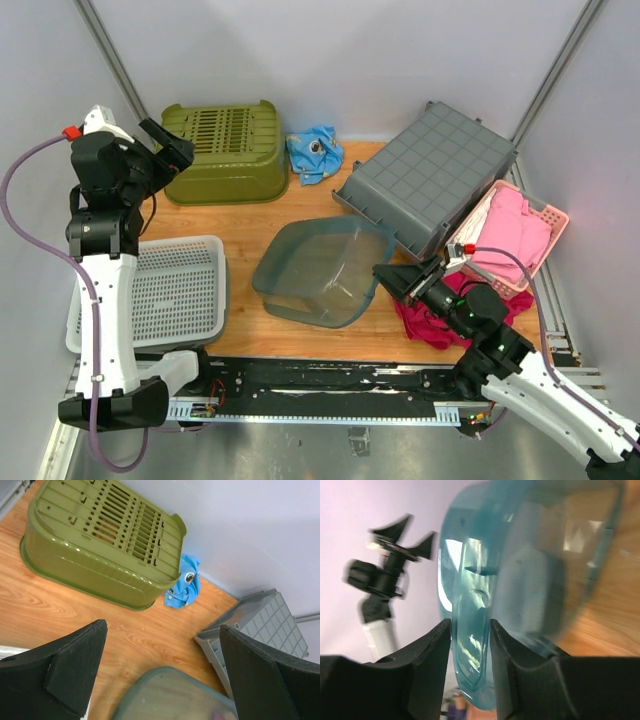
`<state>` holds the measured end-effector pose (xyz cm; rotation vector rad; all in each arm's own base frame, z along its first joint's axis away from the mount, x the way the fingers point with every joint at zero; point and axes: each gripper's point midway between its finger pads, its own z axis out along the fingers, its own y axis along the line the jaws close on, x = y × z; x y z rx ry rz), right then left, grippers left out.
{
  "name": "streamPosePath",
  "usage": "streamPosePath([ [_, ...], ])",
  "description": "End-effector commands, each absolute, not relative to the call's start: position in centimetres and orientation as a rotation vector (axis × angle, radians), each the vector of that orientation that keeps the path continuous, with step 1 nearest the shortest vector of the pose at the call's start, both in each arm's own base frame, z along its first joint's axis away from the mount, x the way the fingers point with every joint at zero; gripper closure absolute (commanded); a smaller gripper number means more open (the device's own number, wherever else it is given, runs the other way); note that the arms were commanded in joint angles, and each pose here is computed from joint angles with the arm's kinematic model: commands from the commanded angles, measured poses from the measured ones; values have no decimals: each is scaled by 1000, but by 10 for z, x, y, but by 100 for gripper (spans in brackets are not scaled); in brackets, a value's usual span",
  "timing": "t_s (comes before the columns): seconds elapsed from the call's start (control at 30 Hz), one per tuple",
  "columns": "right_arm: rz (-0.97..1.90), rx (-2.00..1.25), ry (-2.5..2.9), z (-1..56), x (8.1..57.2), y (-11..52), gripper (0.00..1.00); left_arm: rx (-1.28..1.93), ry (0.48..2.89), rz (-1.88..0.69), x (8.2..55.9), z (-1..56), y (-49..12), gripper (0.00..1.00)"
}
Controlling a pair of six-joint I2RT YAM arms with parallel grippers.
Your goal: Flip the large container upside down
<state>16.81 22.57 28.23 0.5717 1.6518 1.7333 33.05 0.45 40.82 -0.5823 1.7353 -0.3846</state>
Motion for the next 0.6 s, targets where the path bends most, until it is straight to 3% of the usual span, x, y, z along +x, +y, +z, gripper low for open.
streamPosePath([
  [0.0, 1321, 637, 2086, 156, 151, 201, 59, -548, 1713, -466, 328, 410, -7, 1],
  [0.13, 1256, 641, 2202, 131, 135, 193, 46, -528, 1747, -507, 326, 398, -16, 1],
  [0.33, 1007, 610, 2317, 111, 127, 166, 17, -454, 1822, -562, 316, 372, -34, 1],
  [0.43, 871, 533, 2351, 113, 129, 155, 10, -390, 1893, -570, 309, 350, -53, 1],
  [0.57, 750, 330, 2369, 125, 137, 154, 10, -211, 2062, -568, 293, 309, -94, 1],
])
